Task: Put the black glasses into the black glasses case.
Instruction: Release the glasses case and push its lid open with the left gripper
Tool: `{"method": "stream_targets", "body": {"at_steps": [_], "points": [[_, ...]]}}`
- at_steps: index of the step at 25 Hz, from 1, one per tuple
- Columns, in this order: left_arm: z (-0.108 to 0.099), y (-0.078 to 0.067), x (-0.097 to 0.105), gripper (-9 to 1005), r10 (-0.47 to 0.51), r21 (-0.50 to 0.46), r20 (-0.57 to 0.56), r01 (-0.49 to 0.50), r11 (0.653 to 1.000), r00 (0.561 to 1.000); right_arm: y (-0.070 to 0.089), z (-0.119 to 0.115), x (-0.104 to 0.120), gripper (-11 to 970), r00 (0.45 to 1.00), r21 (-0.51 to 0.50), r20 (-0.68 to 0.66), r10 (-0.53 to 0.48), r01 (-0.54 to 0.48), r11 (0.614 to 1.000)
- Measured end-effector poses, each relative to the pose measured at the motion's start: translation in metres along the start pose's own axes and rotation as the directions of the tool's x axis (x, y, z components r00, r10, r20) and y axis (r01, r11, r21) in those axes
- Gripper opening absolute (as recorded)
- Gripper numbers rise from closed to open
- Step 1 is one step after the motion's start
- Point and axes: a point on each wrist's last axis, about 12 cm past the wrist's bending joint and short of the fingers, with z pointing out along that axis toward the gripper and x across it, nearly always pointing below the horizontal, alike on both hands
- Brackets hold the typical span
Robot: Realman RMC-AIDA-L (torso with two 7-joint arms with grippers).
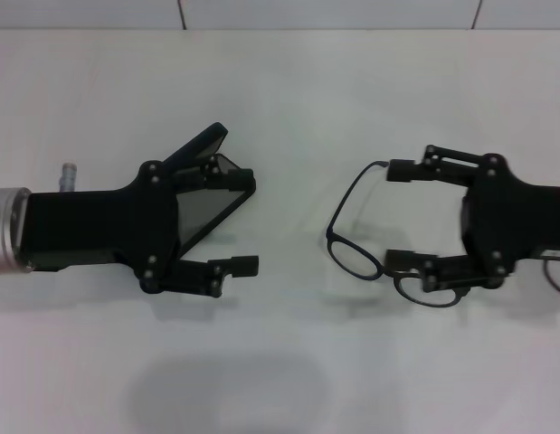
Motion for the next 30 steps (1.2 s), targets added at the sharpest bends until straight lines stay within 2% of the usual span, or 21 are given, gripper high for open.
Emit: {"method": "stream_targets", "body": {"at_steps": [6,12,14,16,19,21,24,27,30], "points": [[-0.006,-0.001,-0.002,852,0.018,0.030,-0.044,-0.017,0.999,0.999,0.002,0.023,0.010,843,0.999,-0.020,-0.035,0.020,-0.020,1.000],[-0.008,-0.006,0.000,853,0.014,0.029,-0.039,-0.013,0.999,0.999,0.004,0.026,0.015,843,0.998,-0.024,-0.047,0.039,-0.041,0.999],[-0.008,-0.005,-0.001,853,0.016,0.009,-0.020,-0.015,1.000,1.000,0.004,0.024,0.014,843,0.998,-0.021,-0.047,0.037,-0.038,0.999],[-0.009,-0.001,-0.004,853,0.005,-0.056,0.026,-0.003,0.998,1.000,0.003,0.019,0.013,843,0.998,-0.017,-0.050,0.032,-0.033,0.999],[-0.016,0.014,-0.012,853,-0.077,-0.178,0.059,0.086,0.980,0.995,0.002,0.006,0.010,843,0.998,0.008,-0.062,0.029,-0.028,1.000],[-0.018,0.030,-0.015,851,-0.177,-0.233,0.004,0.173,0.957,0.984,0.002,-0.006,0.009,843,0.997,0.046,-0.070,0.034,-0.031,0.998],[-0.015,0.058,-0.022,848,-0.337,-0.320,-0.149,0.277,0.906,0.929,0.005,-0.025,0.008,843,0.997,0.121,-0.072,0.038,-0.029,0.992],[-0.010,0.072,-0.028,846,-0.429,-0.383,-0.301,0.304,0.872,0.852,0.006,-0.032,0.008,843,0.997,0.153,-0.070,0.040,-0.029,0.988],[-0.002,0.076,-0.031,843,-0.442,-0.433,-0.399,0.260,0.863,0.804,0.007,-0.032,0.009,843,0.996,0.156,-0.072,0.044,-0.032,0.987]]}}
